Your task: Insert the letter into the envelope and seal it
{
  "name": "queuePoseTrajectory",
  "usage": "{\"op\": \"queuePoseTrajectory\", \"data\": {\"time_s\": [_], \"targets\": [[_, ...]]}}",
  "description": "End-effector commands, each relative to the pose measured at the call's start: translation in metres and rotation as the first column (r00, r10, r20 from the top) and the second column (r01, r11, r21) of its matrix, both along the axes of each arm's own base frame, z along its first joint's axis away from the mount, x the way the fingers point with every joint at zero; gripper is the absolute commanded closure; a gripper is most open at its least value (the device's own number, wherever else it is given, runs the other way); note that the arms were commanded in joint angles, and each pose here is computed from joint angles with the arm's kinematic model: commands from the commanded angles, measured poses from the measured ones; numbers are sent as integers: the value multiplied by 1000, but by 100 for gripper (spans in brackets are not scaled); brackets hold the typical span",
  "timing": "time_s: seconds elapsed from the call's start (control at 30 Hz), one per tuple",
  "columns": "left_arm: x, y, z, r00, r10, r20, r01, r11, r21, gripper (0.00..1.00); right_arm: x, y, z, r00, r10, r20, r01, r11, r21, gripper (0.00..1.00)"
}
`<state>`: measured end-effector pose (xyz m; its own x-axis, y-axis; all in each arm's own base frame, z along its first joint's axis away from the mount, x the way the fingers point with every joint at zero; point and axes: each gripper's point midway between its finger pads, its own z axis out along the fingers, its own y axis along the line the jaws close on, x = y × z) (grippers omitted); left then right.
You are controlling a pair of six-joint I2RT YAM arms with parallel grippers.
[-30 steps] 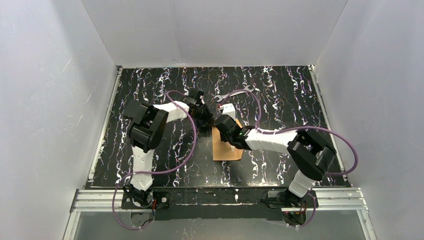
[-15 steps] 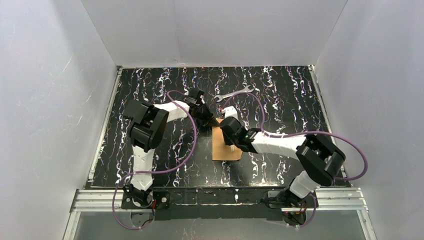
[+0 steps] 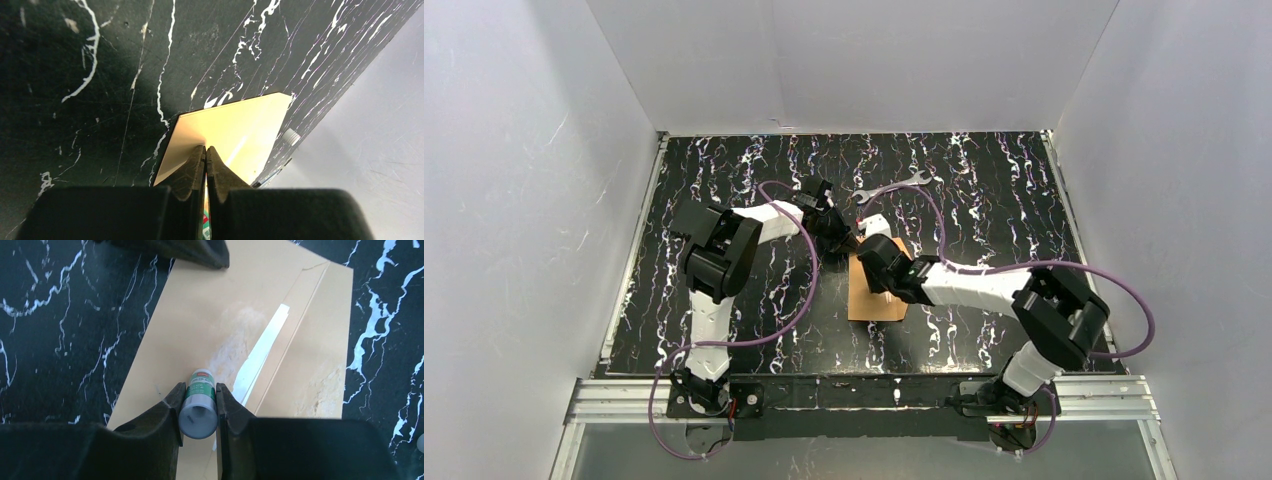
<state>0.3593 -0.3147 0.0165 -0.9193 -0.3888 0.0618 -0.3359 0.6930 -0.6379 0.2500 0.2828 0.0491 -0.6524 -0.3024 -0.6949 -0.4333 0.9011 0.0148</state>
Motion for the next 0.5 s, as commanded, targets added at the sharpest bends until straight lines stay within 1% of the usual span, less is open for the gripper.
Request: {"op": "queuePoseTrajectory", "data": {"time_s": [0.0, 0.13, 0.23, 0.33, 0.37, 0.47], "targets": [[-19, 43, -64, 996, 38, -86, -15, 969, 248, 100, -8, -55, -47, 987, -123, -100, 96, 965, -243, 99], [-17, 37, -61, 995, 30, -90, -11, 977, 211, 100, 8, -52, -40, 985, -149, -91, 122, 961, -248, 99], [-14, 34, -58, 996, 28, -85, -10, 980, 200, 100, 15, -48, -31, 985, -148, -91, 125, 966, -225, 99], [-11, 32, -52, 997, 16, -76, -1, 982, 189, 100, 16, -29, -7, 994, -72, -83, 61, 991, -121, 99], [-9, 31, -49, 998, 9, -67, 4, 983, 183, 100, 15, -20, 6, 996, -35, -79, 29, 997, -76, 99], [-3, 26, -35, 1000, -16, -24, 19, 987, 158, 100, 16, -7, 47, 998, 11, -60, -9, 999, 37, 99]]}}
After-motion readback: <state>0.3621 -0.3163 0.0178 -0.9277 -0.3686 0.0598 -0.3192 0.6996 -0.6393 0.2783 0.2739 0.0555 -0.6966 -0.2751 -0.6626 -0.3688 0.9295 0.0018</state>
